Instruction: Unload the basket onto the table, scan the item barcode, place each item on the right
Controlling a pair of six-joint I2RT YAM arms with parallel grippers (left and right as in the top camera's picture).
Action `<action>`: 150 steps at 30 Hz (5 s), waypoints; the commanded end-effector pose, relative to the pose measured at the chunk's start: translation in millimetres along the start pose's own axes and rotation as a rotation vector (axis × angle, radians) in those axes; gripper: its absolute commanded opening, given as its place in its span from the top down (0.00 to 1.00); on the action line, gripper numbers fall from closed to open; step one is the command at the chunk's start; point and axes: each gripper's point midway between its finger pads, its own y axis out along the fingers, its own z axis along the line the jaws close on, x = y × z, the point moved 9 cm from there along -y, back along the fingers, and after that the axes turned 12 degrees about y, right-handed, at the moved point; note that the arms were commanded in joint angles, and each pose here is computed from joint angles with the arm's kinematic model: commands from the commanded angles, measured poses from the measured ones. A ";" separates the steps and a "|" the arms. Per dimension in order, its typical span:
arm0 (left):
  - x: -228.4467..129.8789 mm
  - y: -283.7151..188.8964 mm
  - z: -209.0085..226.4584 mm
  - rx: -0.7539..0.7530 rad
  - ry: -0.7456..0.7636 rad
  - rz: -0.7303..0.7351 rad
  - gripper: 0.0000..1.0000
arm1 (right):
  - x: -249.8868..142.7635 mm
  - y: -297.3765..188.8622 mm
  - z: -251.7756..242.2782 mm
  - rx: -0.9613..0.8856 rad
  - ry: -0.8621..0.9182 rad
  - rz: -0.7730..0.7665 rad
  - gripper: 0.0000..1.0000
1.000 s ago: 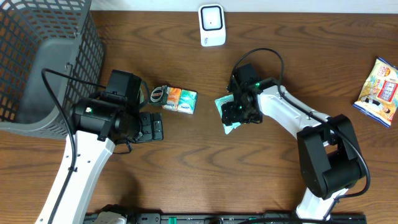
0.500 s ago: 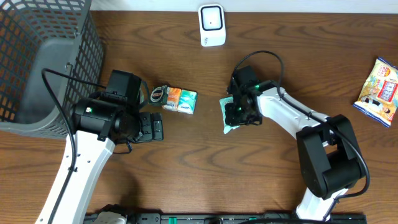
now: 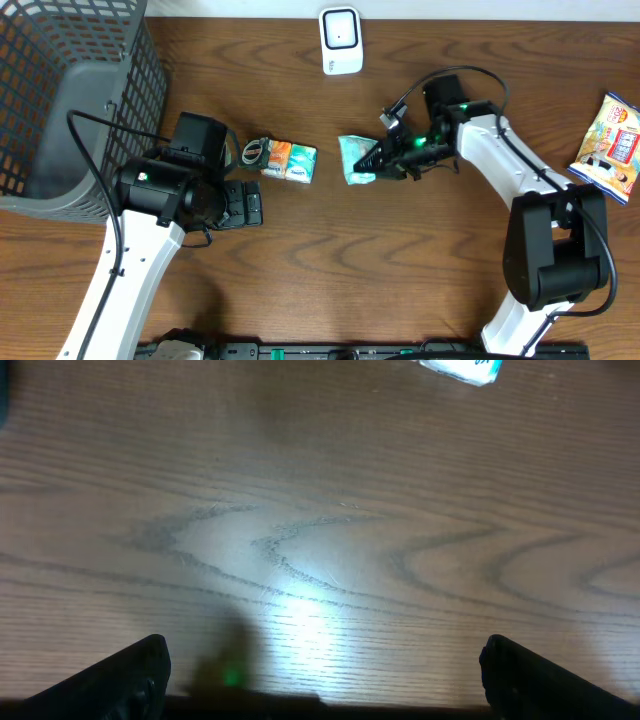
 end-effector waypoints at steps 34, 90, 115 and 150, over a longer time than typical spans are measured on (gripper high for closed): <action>-0.6 1.7 0.2 -0.006 -0.013 0.011 0.02 | -13.8 -24.9 35.2 0.361 0.649 0.347 0.99; -0.6 1.7 0.2 -0.006 -0.012 0.011 0.03 | 126.9 -14.6 146.5 -0.106 -0.594 -0.587 0.99; -0.6 1.7 0.2 -0.006 -0.012 0.011 0.02 | 216.8 17.3 91.6 -0.159 -0.499 -0.693 0.99; -0.7 1.7 0.2 -0.006 -0.013 0.011 0.02 | 146.2 -259.1 -23.9 -0.654 -0.046 -0.854 0.99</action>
